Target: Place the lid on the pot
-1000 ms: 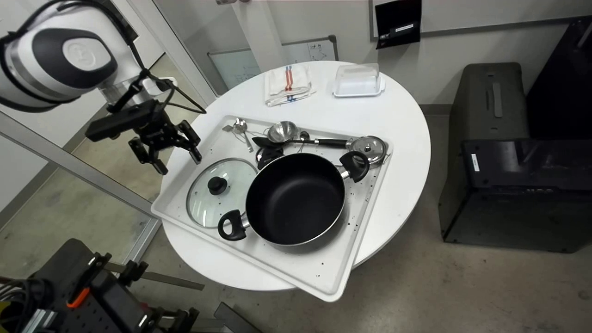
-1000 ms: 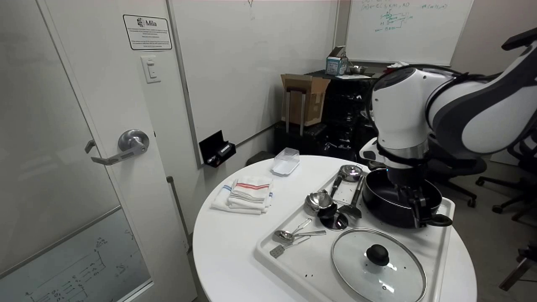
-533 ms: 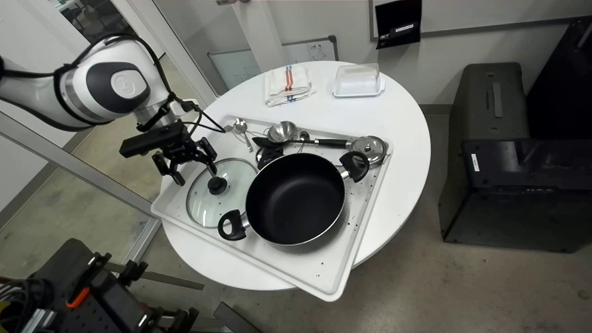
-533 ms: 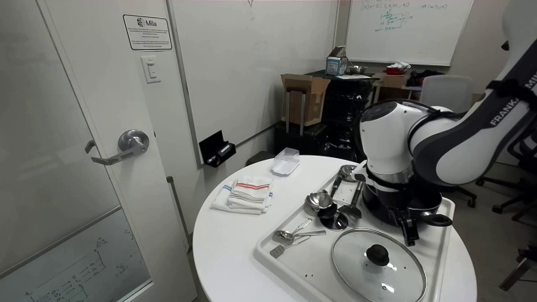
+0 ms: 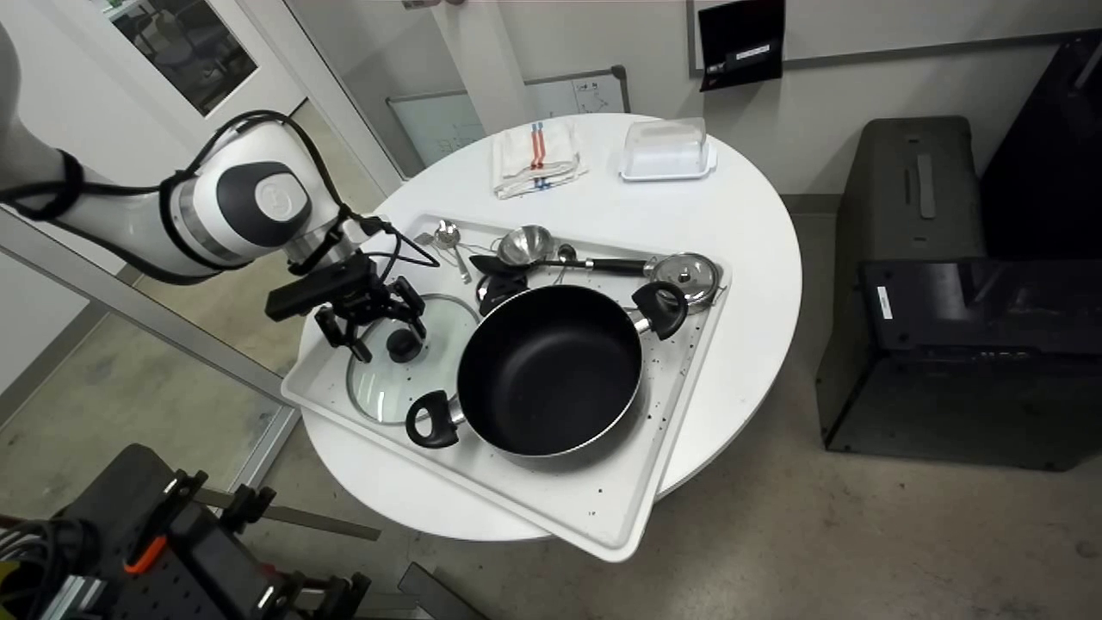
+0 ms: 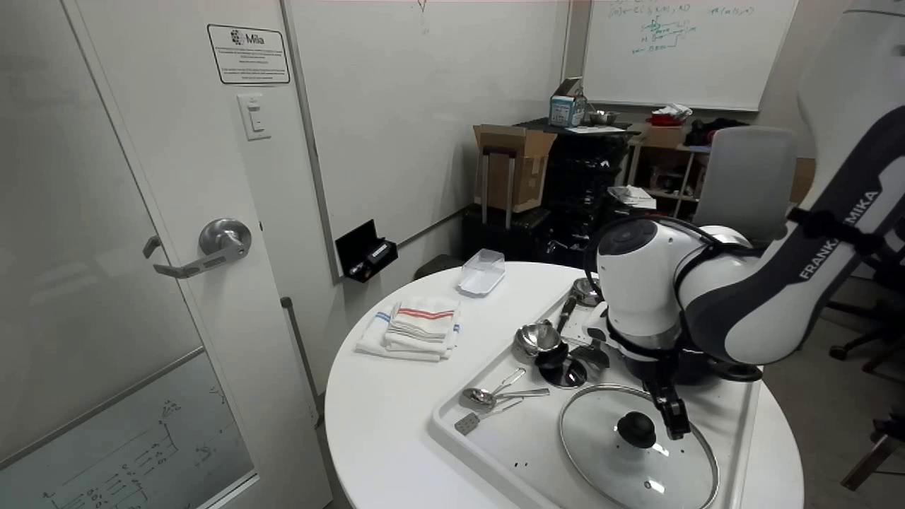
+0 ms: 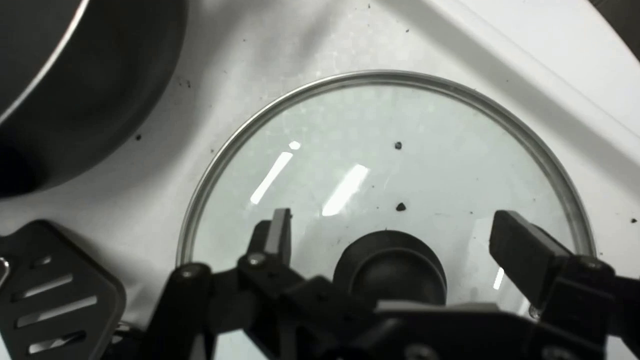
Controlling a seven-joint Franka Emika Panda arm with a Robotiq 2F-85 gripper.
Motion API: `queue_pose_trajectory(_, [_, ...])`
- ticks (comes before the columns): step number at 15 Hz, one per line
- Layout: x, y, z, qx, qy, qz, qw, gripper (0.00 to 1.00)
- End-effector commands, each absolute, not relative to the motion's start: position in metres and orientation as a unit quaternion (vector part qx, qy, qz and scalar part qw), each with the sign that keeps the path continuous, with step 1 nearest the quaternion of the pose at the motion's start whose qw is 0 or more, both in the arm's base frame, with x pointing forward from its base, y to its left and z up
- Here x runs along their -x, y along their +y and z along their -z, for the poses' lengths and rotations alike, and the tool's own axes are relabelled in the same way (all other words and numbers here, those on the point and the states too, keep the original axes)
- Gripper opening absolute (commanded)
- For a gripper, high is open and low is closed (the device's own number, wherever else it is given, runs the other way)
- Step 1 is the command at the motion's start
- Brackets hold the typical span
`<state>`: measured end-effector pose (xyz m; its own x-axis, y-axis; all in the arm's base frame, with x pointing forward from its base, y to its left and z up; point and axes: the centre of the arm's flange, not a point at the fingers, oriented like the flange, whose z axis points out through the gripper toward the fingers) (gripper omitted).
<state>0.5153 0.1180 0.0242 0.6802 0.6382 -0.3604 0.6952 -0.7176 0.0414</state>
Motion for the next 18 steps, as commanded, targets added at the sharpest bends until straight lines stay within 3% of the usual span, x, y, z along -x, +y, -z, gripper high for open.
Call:
queue_pose_trajectory(1, [-0.529,0.129,-0.003,-0.912,0.370,0.144,0.107,1.00])
queue_pose_trajectory(7, [-0.536,0.142,0.003,-0.911,0.377,0.133,0.101,1.00])
queue_pose_trajectory(8, [-0.537,0.142,0.003,-0.911,0.378,0.132,0.101,0.75])
queue_pose_trajectory(9, [-0.538,0.143,0.003,-0.911,0.378,0.132,0.101,0.74])
queue_pose_trajectory(11, [-0.539,0.142,0.001,-0.912,0.376,0.132,0.100,0.60])
queue_pose_trajectory(15, [-0.539,0.142,-0.005,-0.912,0.376,0.130,0.099,0.28])
queue_pose_trajectory(18, [-0.535,0.144,-0.015,-0.912,0.377,0.130,0.093,0.26])
